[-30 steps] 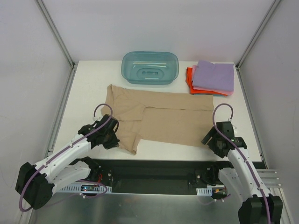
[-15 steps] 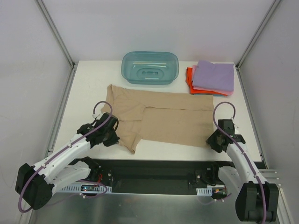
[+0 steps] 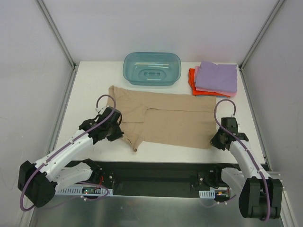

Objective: Fold and stack the t-shirts
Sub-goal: Grap the side of the flattened tshirt closest away from the robot with both arms, then fold the other side of the tshirt into a rectangle, then rotate the tshirt 45 degrees

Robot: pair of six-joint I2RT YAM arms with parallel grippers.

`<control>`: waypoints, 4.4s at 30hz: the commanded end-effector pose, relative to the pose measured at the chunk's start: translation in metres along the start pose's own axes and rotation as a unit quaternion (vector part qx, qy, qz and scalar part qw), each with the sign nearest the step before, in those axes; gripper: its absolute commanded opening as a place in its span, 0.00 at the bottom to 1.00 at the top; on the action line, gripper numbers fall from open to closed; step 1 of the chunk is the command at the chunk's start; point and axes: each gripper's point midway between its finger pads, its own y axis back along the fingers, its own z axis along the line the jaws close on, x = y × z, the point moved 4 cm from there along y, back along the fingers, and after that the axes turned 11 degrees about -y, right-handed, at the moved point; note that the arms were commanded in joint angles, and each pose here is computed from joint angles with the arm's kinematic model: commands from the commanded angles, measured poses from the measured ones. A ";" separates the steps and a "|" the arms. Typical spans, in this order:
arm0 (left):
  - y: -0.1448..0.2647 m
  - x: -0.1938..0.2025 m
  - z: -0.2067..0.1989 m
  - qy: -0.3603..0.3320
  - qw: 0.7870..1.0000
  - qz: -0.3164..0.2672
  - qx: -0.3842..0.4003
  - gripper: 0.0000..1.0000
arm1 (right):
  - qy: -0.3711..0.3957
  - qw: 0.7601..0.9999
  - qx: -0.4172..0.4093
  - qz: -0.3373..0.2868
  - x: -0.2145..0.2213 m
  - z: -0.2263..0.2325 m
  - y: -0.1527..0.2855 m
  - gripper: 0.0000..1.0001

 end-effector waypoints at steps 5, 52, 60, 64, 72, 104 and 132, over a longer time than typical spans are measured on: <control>0.010 -0.054 -0.026 -0.016 0.997 -0.076 0.004 0.00 | 0.024 0.998 -0.060 -0.016 -0.032 0.041 0.022 0.01; -0.115 -0.270 -0.022 -0.024 0.994 -0.107 -0.014 0.88 | 0.028 0.996 0.057 -0.058 -0.143 0.124 -0.024 0.57; -0.093 -0.237 -0.032 -0.004 0.996 -0.079 0.049 0.99 | 0.084 0.993 -0.006 -0.087 -0.136 0.144 0.008 1.00; -0.097 -0.214 -0.047 -0.003 0.994 -0.059 0.097 0.99 | 0.149 0.984 -0.088 -0.043 -0.114 0.181 0.004 1.00; -0.139 -0.184 -0.039 0.027 0.996 0.005 0.091 0.99 | 0.179 0.976 -0.109 0.058 -0.069 0.232 -0.039 0.99; -0.209 -0.334 0.045 0.081 0.990 -0.027 0.108 0.99 | 0.459 0.789 -0.335 0.233 0.171 0.206 0.111 0.97; 0.028 0.021 -0.065 -0.131 0.974 -0.025 0.183 0.99 | 0.315 0.877 -0.275 0.237 0.121 0.129 0.076 0.97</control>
